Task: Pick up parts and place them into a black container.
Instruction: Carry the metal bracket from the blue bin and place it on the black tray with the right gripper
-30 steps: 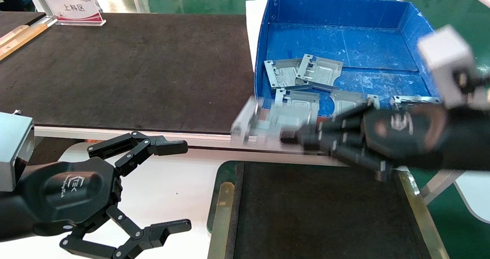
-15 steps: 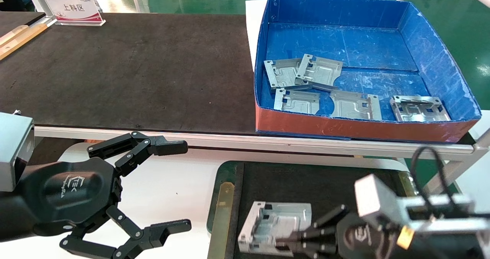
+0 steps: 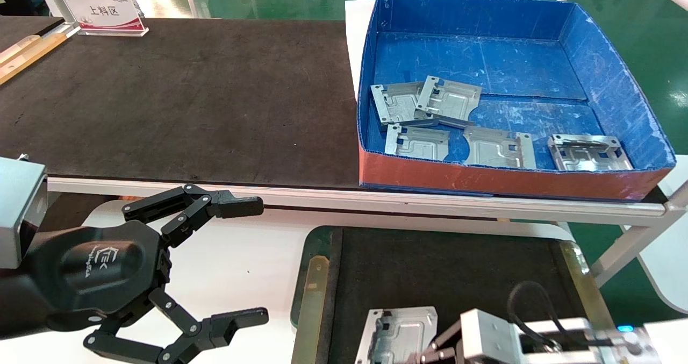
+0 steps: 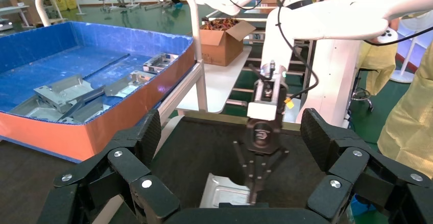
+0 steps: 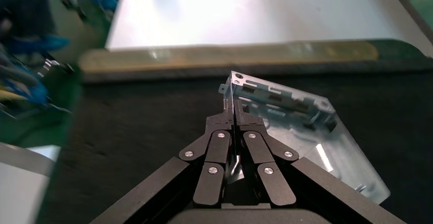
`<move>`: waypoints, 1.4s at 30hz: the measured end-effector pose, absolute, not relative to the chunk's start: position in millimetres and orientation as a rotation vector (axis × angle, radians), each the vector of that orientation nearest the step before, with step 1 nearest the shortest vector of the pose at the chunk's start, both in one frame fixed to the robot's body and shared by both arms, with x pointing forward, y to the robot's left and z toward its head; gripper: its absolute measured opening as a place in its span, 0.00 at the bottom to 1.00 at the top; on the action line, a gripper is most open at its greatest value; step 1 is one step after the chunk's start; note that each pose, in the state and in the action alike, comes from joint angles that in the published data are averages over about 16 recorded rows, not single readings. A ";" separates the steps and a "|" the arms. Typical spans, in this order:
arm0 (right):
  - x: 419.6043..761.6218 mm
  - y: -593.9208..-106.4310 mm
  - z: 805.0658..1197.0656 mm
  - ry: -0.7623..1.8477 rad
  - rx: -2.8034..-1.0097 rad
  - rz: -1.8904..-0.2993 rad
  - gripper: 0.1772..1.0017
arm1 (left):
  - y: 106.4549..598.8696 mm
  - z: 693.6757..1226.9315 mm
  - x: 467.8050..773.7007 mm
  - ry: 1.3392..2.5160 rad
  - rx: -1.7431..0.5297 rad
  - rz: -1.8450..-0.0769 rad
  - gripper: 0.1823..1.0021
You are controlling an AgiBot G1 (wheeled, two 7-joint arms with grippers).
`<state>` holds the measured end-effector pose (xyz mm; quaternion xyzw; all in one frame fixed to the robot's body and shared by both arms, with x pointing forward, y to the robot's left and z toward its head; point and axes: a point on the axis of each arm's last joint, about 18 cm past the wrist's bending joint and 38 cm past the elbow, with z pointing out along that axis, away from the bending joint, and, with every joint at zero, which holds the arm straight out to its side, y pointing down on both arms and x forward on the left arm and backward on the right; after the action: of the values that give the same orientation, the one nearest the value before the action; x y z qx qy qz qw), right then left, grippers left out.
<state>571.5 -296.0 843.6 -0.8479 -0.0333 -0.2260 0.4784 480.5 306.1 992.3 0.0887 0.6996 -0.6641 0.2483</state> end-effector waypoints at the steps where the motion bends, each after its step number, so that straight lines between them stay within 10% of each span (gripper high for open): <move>1: 575.8 -296.2 841.6 -0.088 -2.077 -0.565 0.02 | 306.1 992.3 480.5 1.907 0.242 -1.810 1.00; 42: 675.2 -253.1 844.4 -0.318 -2.140 -0.810 0.02 | 306.1 992.3 480.5 1.907 0.242 -1.810 1.00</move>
<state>675.2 -253.1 844.4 -0.8474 -0.1261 -0.3208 0.4038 480.5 306.1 992.3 0.0887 0.6996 -0.6641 0.2483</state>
